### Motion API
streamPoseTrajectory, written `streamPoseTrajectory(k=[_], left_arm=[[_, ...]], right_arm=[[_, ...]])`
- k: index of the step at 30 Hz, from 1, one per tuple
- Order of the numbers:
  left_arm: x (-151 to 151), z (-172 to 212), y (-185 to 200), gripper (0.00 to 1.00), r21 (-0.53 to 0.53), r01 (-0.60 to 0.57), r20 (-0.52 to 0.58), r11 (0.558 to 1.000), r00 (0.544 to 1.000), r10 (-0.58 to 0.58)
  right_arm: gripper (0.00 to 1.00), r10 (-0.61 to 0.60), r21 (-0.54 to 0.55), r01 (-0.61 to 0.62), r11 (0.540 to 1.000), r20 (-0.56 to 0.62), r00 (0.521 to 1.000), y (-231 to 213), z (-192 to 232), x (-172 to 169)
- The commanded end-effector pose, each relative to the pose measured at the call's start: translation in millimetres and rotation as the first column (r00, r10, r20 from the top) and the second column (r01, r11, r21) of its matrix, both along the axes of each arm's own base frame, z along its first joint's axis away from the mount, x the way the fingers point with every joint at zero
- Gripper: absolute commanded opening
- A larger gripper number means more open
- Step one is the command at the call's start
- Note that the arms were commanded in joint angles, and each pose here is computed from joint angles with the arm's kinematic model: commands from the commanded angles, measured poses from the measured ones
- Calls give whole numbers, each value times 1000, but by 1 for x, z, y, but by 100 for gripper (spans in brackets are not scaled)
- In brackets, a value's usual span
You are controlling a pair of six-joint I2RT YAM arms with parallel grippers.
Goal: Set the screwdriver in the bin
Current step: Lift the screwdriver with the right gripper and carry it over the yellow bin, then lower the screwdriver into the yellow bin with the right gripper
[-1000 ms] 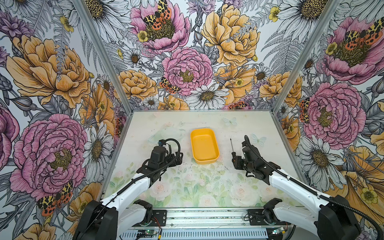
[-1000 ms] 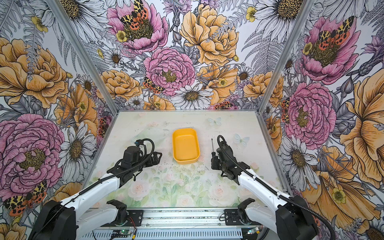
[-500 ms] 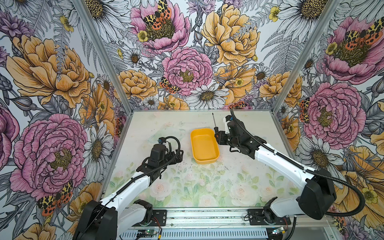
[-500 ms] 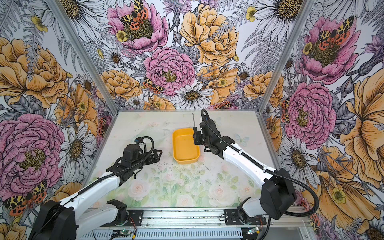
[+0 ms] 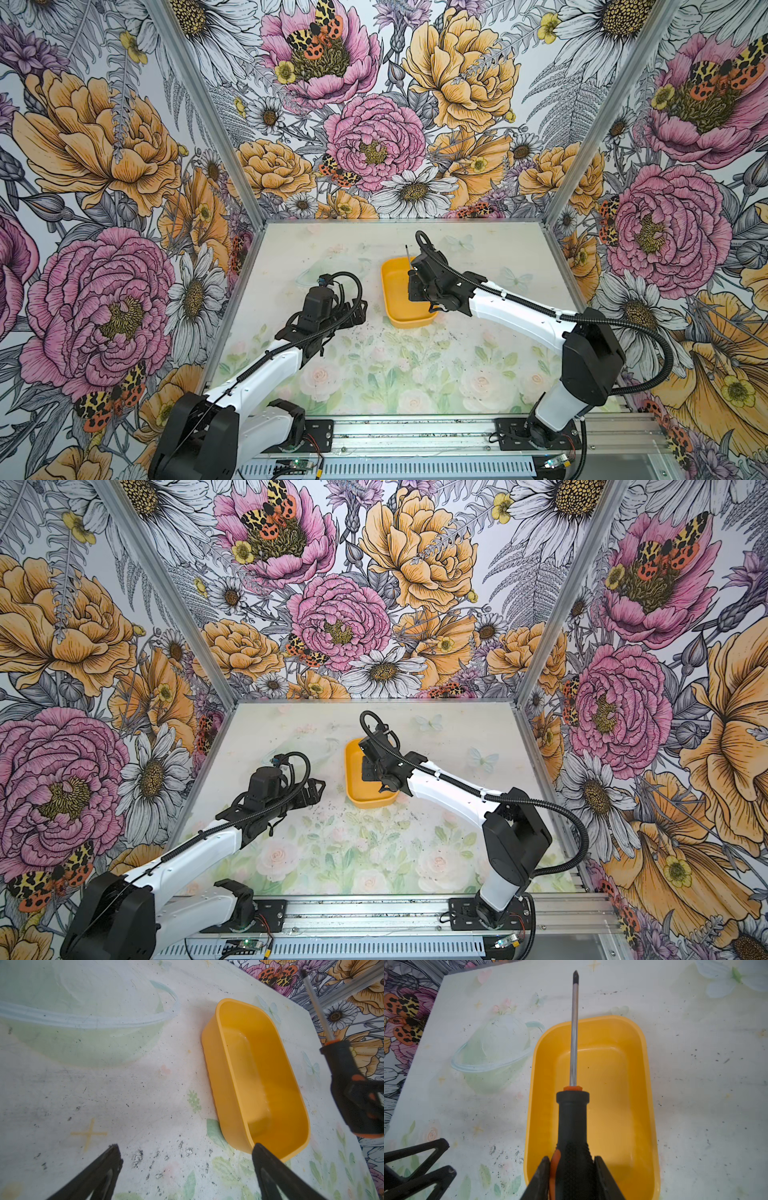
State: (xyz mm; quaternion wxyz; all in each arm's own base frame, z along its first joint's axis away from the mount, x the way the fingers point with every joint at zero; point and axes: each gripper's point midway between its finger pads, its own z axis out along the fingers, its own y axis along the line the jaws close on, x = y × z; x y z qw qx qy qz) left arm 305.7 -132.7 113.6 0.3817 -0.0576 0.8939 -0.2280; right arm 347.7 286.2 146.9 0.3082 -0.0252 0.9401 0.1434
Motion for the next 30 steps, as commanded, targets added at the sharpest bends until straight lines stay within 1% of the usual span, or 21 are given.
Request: streamPoseTrajectory(k=[1,13,30], left_arm=[[5,12,-4,99,-11,7,26,1000,1000,-6],[5,11,-5,99,-12,7,22,1000,1000,-7],[3,8,-5,99,-8,15,11,1000,1000,-15]], right_arm=[[0,-44,-20,44,999,-11,999,-3,-4,4],[0,-41,-77,35,996,-76,996,2,-39,6],[0,-48,-122,32,992,-132,990,2,-69,19]])
